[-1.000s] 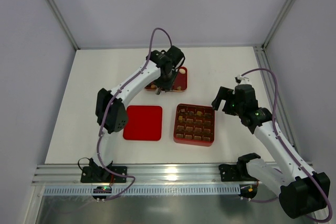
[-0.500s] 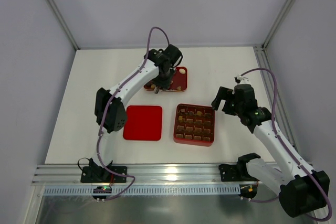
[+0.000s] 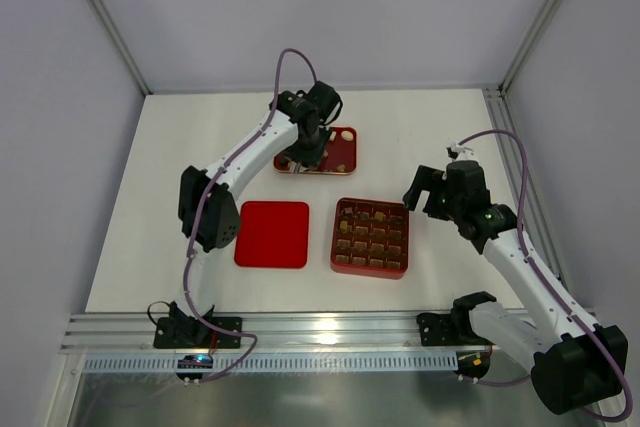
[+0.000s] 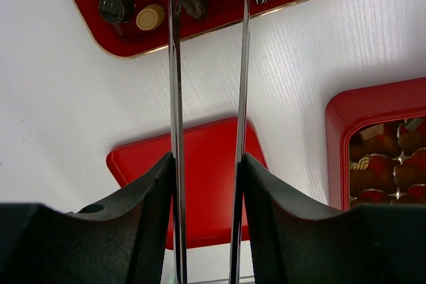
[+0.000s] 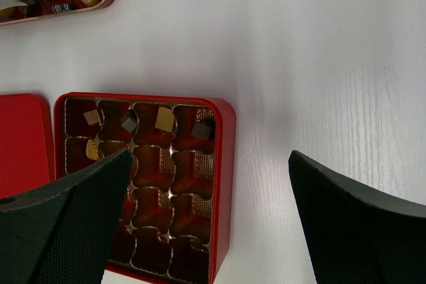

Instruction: Pack the chocolate

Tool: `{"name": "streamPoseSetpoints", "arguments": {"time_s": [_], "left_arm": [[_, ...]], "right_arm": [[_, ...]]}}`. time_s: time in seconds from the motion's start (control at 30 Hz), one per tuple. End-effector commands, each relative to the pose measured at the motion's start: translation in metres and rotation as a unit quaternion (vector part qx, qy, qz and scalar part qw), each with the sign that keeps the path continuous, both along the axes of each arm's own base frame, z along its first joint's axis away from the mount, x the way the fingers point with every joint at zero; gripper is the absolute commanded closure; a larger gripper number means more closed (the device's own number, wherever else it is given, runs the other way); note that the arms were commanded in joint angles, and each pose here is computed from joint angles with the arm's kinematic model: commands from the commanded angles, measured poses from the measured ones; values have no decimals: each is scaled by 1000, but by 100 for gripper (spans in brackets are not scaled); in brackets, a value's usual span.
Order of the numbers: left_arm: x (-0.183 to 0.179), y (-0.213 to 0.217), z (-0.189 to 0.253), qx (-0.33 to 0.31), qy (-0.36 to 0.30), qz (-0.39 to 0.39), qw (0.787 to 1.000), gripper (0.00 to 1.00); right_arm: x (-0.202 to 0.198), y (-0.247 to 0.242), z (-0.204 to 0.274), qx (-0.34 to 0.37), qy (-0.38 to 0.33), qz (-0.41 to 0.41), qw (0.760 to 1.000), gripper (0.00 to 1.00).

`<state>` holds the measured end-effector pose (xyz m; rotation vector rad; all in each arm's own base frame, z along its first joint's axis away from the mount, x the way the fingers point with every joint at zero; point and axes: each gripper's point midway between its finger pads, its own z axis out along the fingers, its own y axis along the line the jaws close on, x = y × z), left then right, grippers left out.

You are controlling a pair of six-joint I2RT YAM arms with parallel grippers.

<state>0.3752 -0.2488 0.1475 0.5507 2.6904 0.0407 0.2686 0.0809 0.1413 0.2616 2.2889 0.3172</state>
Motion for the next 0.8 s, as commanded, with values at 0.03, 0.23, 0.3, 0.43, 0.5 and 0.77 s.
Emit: {"name": "streamPoseSetpoints", "arguments": {"time_s": [0.03, 0.23, 0.3, 0.43, 0.5, 0.77], "left_arm": [[5, -1, 30, -27, -36, -11, 999, 56], [3, 2, 31, -26, -33, -11, 999, 57], [2, 2, 32, -27, -34, -12, 999, 58], [-2, 3, 33, -30, -29, -12, 999, 61], [-2, 3, 33, -31, -29, -12, 999, 63], [-2, 3, 32, -32, -30, -11, 999, 67]], "right_arm": [[8, -2, 23, -2, -34, -3, 999, 0], [7, -2, 24, -2, -34, -2, 999, 0], [7, -2, 26, -2, -35, -2, 999, 0], [7, -2, 26, -1, -35, -3, 999, 0], [6, -2, 27, -1, -36, -3, 999, 0], [5, -2, 24, 1, -33, -4, 999, 0]]}}
